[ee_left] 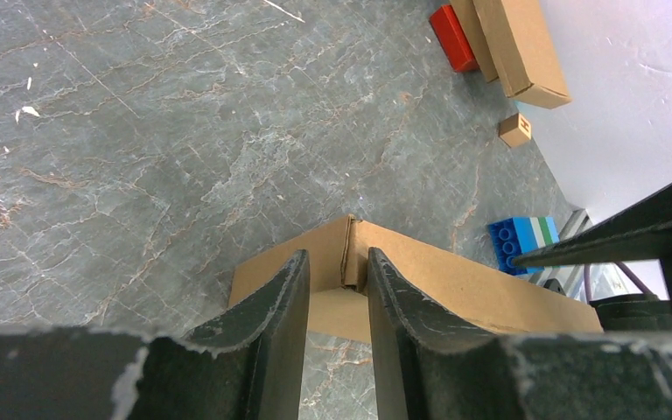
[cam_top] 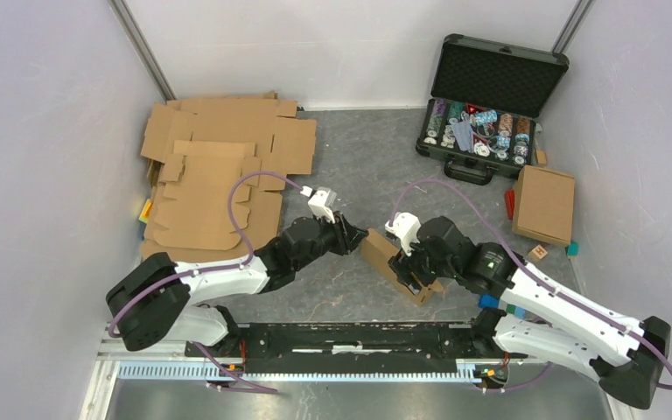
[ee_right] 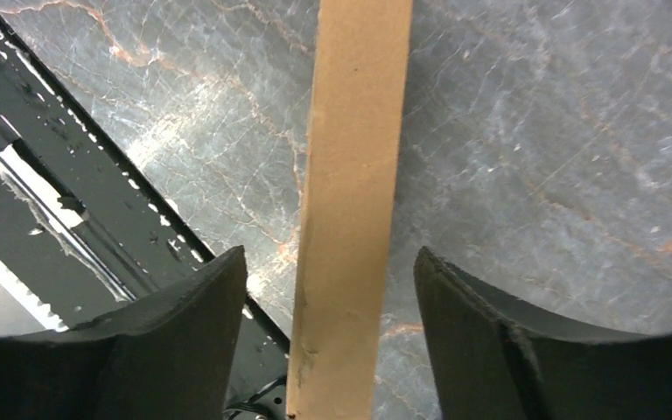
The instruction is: Fold the paper box
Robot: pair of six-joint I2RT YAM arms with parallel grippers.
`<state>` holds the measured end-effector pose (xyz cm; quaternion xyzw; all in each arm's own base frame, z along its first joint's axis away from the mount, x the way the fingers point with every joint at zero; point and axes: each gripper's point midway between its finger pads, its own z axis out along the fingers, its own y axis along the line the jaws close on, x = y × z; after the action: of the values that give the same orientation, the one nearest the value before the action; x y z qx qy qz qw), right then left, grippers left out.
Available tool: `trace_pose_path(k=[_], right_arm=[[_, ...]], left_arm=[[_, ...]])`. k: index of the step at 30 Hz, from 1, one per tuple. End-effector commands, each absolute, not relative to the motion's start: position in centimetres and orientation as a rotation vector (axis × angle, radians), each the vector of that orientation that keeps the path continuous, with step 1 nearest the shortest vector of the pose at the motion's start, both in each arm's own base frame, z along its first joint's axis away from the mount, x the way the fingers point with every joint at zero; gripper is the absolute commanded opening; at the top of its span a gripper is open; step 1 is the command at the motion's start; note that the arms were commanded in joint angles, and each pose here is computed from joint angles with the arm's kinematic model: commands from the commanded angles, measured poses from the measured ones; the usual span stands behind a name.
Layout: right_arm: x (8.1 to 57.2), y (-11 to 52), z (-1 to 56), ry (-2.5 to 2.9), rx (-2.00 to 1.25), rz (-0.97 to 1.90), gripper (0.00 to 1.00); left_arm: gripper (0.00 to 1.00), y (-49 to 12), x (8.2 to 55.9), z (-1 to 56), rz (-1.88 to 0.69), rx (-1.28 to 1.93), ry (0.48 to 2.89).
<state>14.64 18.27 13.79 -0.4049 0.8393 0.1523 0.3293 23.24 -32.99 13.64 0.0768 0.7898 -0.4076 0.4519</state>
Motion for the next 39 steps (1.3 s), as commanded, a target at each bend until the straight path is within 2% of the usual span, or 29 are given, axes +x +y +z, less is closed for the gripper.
trace_pose_path(k=[1, 4, 7, 11, 15, 20, 25, 29, 31, 32, 39], right_arm=[[14.6, 19.3, 13.1, 2.176, -1.110, 0.443, 0.69], [15.0, 19.6, 13.1, 2.161, -1.113, 0.434, 0.52], [15.3, 19.9, 13.2, 2.138, -1.116, 0.441, 0.41], [15.7, 20.9, 13.6, 2.105, -1.107, 0.474, 0.38], [16.0, 22.5, 14.0, 2.076, -1.105, 0.533, 0.35], [15.9, 25.0, 14.0, 2.045, -1.166, 0.642, 0.31], [16.7, 27.4, 15.0, 1.964, -1.220, 0.693, 0.31], [18.7, 29.3, 15.9, 1.904, -1.238, 0.659, 0.30], [19.6, 30.3, 16.3, 1.870, -1.290, 0.641, 0.30], [20.1, 30.8, 16.5, 1.855, -1.310, 0.627, 0.30], [21.6, 33.9, 16.1, 1.747, -1.528, 0.613, 0.31]], left_arm=[[0.38, -30.2, 20.4, 5.6, -0.803, 0.327, 2.239], [0.41, -30.4, 20.2, 5.8, -0.831, 0.304, 2.243], [0.47, -30.2, 20.6, 7.2, -0.846, 0.296, 2.226], [0.52, -29.0, 21.7, 10.6, -0.811, 0.297, 2.179], [0.61, -27.4, 22.5, 14.0, -0.772, 0.296, 2.145], [0.69, -24.9, 22.5, 16.7, -0.737, 0.266, 2.115], [0.76, -22.8, 22.2, 18.9, -0.702, 0.231, 2.042], [0.84, -20.7, 22.9, 19.4, -0.603, 0.143, 2.041], [0.94, -18.5, 23.7, 18.8, -0.523, 0.010, 2.081], [0.96, -17.6, 24.2, 18.4, -0.514, -0.048, 2.093], [1.00, -14.4, 25.7, 17.6, -0.573, -0.271, 2.015]])
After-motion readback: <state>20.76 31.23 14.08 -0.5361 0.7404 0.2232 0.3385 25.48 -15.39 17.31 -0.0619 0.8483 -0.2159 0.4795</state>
